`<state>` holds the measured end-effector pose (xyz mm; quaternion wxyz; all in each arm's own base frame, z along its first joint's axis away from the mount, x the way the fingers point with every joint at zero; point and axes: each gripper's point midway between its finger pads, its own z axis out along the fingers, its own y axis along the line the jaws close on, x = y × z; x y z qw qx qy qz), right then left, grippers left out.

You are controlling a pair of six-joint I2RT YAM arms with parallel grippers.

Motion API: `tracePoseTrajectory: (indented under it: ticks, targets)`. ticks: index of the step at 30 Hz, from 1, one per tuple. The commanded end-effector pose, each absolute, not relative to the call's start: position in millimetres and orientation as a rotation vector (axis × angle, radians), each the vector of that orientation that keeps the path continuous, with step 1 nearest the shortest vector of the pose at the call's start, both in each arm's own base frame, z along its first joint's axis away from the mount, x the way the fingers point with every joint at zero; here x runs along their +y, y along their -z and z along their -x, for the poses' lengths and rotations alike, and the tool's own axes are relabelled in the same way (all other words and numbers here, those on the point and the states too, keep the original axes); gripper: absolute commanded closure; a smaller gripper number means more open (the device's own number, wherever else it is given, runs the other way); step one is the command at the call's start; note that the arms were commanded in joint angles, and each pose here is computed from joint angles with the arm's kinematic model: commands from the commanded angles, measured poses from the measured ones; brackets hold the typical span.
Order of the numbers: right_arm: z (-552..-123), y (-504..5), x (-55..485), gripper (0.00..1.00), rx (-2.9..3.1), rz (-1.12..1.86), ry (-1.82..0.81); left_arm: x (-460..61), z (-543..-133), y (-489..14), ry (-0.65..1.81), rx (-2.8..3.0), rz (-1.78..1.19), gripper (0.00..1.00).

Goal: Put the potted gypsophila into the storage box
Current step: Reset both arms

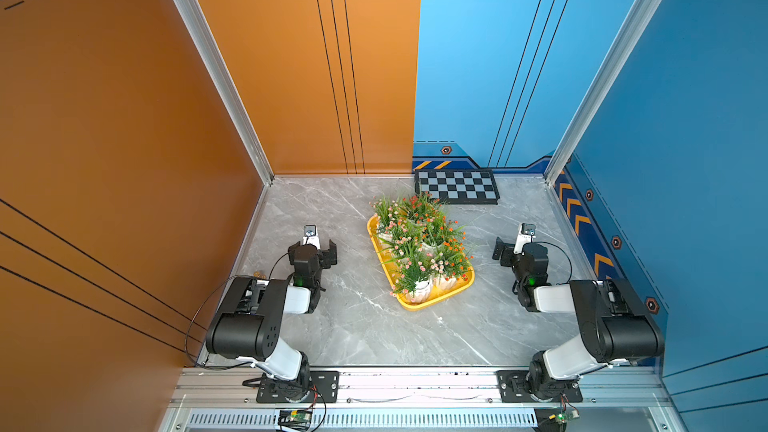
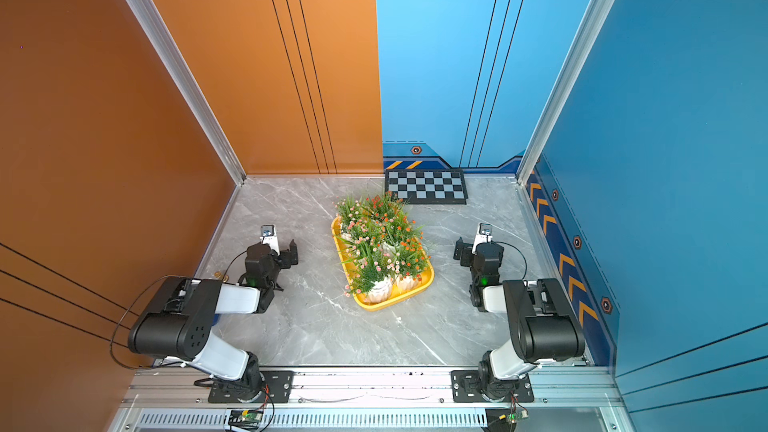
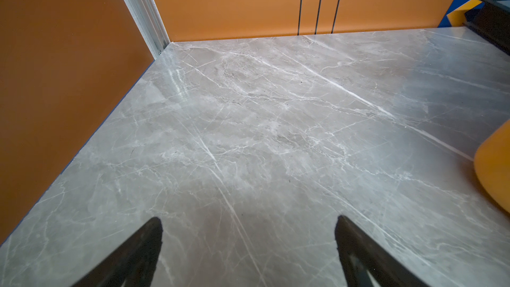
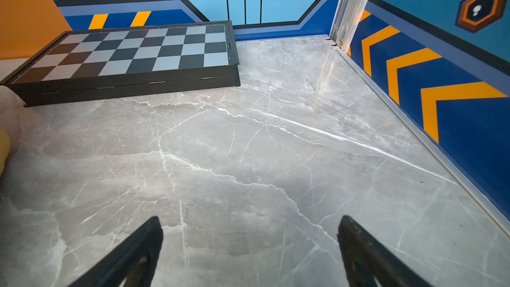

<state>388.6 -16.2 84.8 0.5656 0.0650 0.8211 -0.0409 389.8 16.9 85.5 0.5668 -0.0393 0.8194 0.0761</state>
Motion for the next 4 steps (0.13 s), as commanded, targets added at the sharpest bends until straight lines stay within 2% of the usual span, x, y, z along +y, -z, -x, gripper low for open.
tracePoseTrajectory:
  ticks: [1,4]
  targets:
    - [-393.3,-93.1,-19.7,0.00,1.906,-0.153,0.123,16.9,-396.2,-88.5,-0.144,1.925,0.084,0.02]
    - [-393.0,-92.7,-19.8,0.00,1.907,-0.153,0.123,13.7,-395.3,-88.9,-0.141,1.924,0.072,0.02]
